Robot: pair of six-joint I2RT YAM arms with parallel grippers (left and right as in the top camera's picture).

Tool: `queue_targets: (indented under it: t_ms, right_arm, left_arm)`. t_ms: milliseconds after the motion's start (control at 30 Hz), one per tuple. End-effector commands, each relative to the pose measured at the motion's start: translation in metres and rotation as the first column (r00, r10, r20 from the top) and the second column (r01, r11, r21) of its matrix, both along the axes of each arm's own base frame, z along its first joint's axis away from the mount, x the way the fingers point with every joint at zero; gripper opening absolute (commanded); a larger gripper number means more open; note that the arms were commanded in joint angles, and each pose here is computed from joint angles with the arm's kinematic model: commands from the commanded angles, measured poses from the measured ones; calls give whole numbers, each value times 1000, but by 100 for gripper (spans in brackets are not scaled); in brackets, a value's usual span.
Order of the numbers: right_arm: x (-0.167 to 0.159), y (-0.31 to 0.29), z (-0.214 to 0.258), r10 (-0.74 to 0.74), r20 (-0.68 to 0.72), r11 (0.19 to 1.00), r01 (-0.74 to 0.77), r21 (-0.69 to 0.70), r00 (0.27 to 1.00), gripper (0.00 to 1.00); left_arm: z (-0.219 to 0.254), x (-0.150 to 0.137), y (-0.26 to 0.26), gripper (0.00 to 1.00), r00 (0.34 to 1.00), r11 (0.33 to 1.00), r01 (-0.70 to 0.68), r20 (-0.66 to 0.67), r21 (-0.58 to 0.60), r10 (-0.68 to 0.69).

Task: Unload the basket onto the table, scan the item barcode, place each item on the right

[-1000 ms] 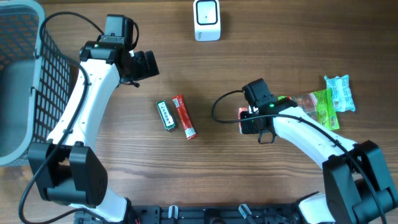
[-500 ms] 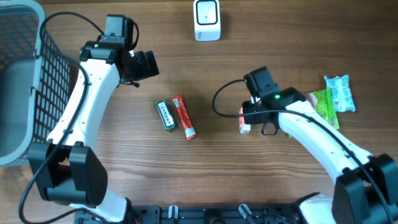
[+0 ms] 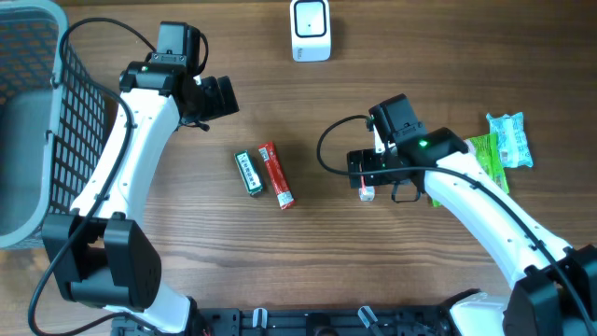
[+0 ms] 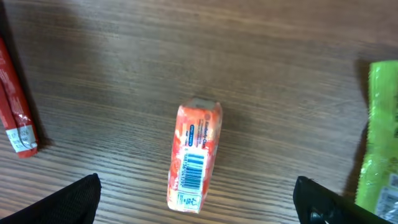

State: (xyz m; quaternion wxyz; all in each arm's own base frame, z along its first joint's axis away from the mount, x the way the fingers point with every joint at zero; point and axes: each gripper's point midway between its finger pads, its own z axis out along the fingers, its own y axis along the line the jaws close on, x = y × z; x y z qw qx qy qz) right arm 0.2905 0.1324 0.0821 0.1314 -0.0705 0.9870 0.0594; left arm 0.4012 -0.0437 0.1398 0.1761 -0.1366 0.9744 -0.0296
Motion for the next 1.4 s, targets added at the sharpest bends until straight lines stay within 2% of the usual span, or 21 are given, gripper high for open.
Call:
queue_targets:
  t_ms: [0, 33, 67, 167, 467, 733, 833, 967, 1067, 1133, 1267, 1367]
  right_arm:
    - [-5, 0, -6, -21, -10, 1000, 21, 22, 1000, 92]
    - [-4, 0, -8, -22, -7, 999, 22, 25, 1000, 79]
    - [-5, 0, -12, -44, -9, 999, 44, 31, 999, 72]
    - [-7, -1, -25, -109, -11, 993, 109, 53, 994, 66]
    - [-6, 6, -43, -98, 24, 989, 95, 109, 995, 62]
    - [-7, 5, -54, -99, 42, 989, 93, 119, 994, 33]
    - [-6, 6, -53, -99, 50, 988, 92, 123, 994, 36]
    - [-4, 7, -53, -99, 56, 988, 91, 126, 994, 35]
    - [-4, 7, -53, -99, 56, 988, 91, 126, 994, 58]
    - [-4, 7, -53, -99, 56, 988, 91, 126, 993, 63]
    - [-4, 7, -53, -99, 56, 988, 91, 126, 994, 61]
    - [-4, 6, -53, -101, 59, 988, 94, 120, 993, 50]
  left_arm:
    - [-3, 0, 3, 100, 1000, 1000, -1, -6, 15, 1]
    - [-3, 0, 3, 100, 1000, 1000, -1, -6, 15, 1]
    - [-3, 0, 3, 100, 1000, 1000, -1, -6, 15, 1]
    - [-3, 0, 3, 100, 1000, 1000, -1, -6, 15, 1]
    - [-3, 0, 3, 100, 1000, 1000, -1, -6, 15, 1]
    - [-3, 0, 3, 100, 1000, 1000, -1, -6, 15, 1]
    - [-3, 0, 3, 100, 1000, 1000, -1, -6, 15, 1]
    - [-3, 0, 3, 100, 1000, 1000, -1, -6, 15, 1]
    - [-3, 0, 3, 100, 1000, 1000, -1, -6, 15, 1]
    - [-3, 0, 3, 100, 1000, 1000, -1, -6, 15, 1]
    - [-3, 0, 3, 100, 1000, 1000, -1, -6, 15, 1]
    - [-3, 0, 3, 100, 1000, 1000, -1, -6, 15, 1]
